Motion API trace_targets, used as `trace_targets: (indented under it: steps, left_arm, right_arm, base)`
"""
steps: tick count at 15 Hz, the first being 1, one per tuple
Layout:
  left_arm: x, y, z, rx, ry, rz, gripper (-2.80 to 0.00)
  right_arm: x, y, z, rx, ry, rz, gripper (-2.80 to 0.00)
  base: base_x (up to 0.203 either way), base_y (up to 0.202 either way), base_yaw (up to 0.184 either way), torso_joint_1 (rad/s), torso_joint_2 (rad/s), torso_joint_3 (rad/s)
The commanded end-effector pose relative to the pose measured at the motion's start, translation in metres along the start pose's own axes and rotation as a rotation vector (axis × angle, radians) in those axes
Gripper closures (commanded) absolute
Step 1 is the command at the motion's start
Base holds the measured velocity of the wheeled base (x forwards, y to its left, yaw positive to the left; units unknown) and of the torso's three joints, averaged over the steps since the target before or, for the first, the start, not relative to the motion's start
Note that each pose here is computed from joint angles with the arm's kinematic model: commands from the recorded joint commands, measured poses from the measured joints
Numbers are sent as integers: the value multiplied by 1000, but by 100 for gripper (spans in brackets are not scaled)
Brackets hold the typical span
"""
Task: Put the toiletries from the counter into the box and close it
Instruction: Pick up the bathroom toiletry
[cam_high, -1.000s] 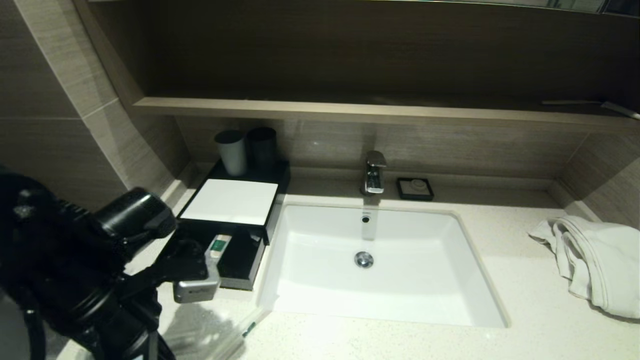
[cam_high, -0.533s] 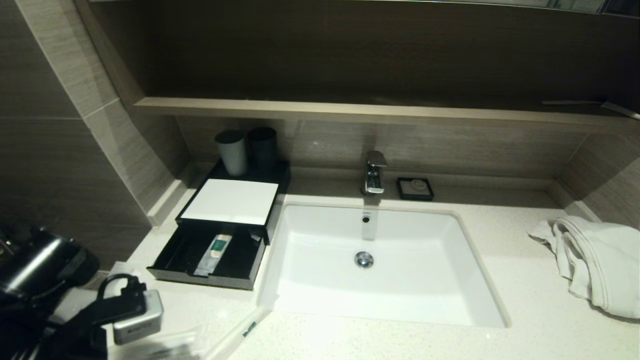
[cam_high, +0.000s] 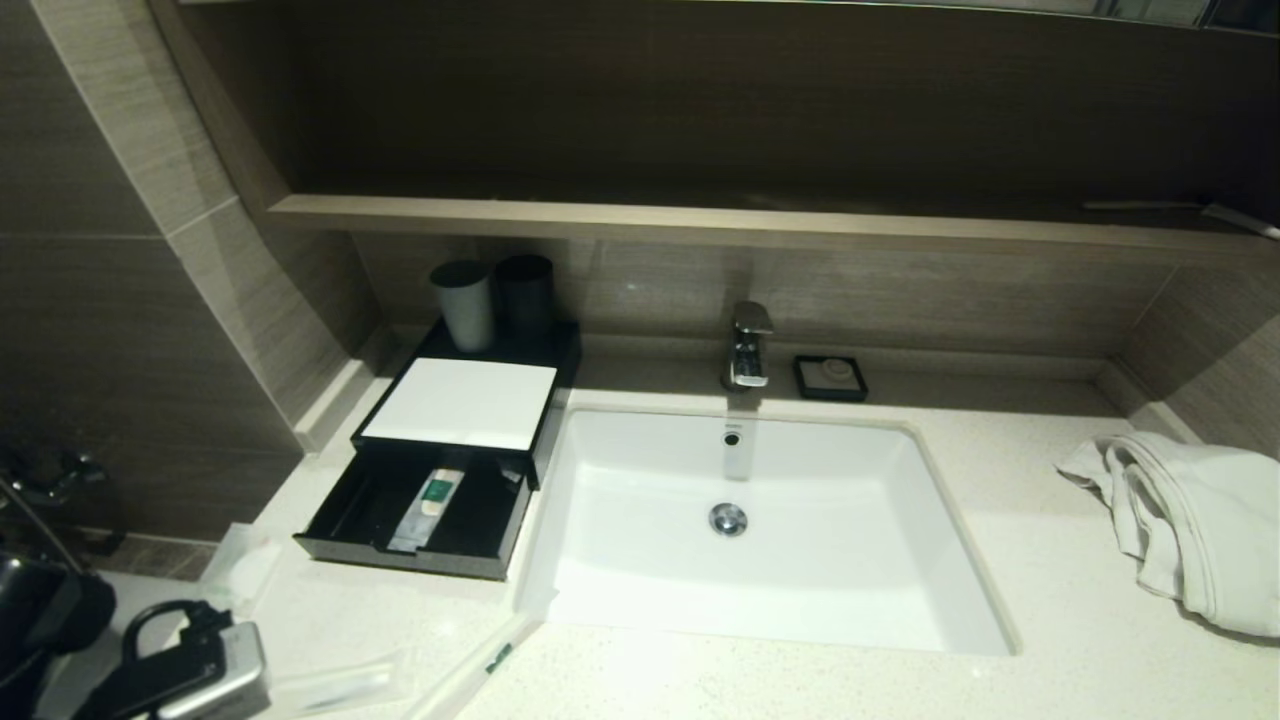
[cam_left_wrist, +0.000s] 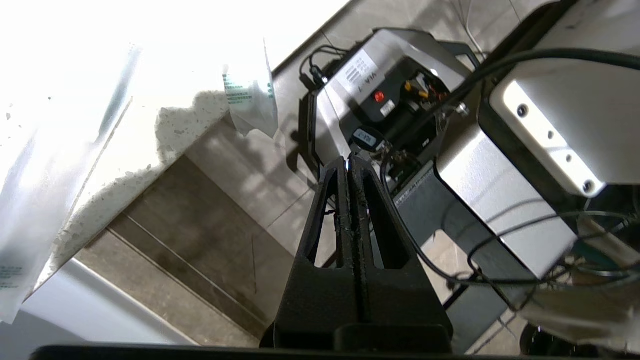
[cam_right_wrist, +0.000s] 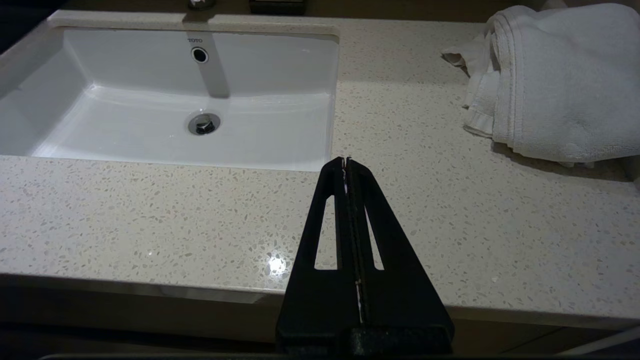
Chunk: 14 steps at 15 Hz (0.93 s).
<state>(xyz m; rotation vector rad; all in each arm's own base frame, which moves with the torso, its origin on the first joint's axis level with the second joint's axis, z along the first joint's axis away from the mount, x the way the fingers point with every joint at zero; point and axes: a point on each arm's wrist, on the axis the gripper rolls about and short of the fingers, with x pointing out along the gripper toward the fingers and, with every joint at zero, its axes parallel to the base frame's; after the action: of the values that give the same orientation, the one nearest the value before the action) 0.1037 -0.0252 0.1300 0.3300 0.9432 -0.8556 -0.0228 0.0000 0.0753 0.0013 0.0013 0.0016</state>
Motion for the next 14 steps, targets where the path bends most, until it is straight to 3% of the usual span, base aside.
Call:
trace_targets:
  steps: [1, 14]
  left_arm:
    - [3, -1, -5, -3, -14, 6, 0]
    - [3, -8, -13, -19, -76, 28, 0]
  right_arm:
    - [0, 0, 0, 0, 0, 0, 0]
    - [0, 0, 0, 0, 0, 0, 0]
  base:
    - [0, 0, 0, 0, 0, 0]
    - [0, 0, 0, 0, 0, 0]
